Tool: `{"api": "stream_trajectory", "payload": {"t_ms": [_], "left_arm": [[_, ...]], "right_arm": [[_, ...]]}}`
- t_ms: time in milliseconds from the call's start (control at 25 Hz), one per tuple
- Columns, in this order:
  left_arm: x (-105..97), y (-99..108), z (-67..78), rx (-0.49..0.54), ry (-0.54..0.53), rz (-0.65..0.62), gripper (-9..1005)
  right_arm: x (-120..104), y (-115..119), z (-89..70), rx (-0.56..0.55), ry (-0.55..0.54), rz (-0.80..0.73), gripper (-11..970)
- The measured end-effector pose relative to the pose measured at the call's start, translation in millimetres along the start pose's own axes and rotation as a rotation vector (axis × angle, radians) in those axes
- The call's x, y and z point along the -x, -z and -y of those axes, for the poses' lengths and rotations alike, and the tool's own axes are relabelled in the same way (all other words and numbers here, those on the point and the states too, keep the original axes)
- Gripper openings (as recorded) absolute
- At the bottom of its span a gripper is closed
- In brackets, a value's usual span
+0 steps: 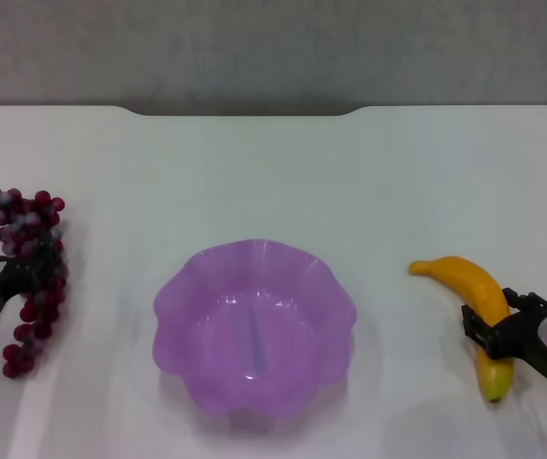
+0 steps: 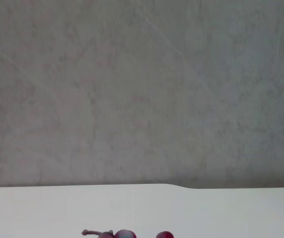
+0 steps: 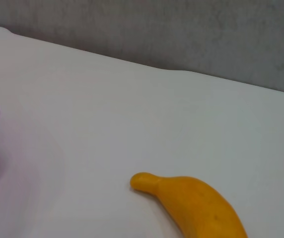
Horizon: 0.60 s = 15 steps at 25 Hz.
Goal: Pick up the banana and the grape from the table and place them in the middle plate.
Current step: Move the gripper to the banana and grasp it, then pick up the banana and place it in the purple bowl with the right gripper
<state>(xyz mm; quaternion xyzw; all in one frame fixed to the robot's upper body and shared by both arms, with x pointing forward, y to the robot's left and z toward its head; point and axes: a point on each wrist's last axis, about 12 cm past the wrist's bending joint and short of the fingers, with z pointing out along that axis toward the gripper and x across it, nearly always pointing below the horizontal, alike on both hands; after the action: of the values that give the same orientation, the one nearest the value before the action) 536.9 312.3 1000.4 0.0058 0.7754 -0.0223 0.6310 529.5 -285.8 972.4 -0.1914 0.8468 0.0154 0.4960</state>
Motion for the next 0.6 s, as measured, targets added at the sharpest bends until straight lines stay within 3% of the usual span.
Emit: {"api": "stream_trajectory", "payload": {"t_ms": [520, 600], "left_arm": [[0.0, 0.0, -0.5, 0.002, 0.000, 0.000, 898], [0.0, 0.0, -0.4, 0.002, 0.000, 0.000, 898]], "right_arm": [[7.7, -4.4, 0.9, 0.004, 0.009, 0.012, 638], [11.2, -6.4, 0.4, 0.008, 0.013, 0.019, 582]]}}
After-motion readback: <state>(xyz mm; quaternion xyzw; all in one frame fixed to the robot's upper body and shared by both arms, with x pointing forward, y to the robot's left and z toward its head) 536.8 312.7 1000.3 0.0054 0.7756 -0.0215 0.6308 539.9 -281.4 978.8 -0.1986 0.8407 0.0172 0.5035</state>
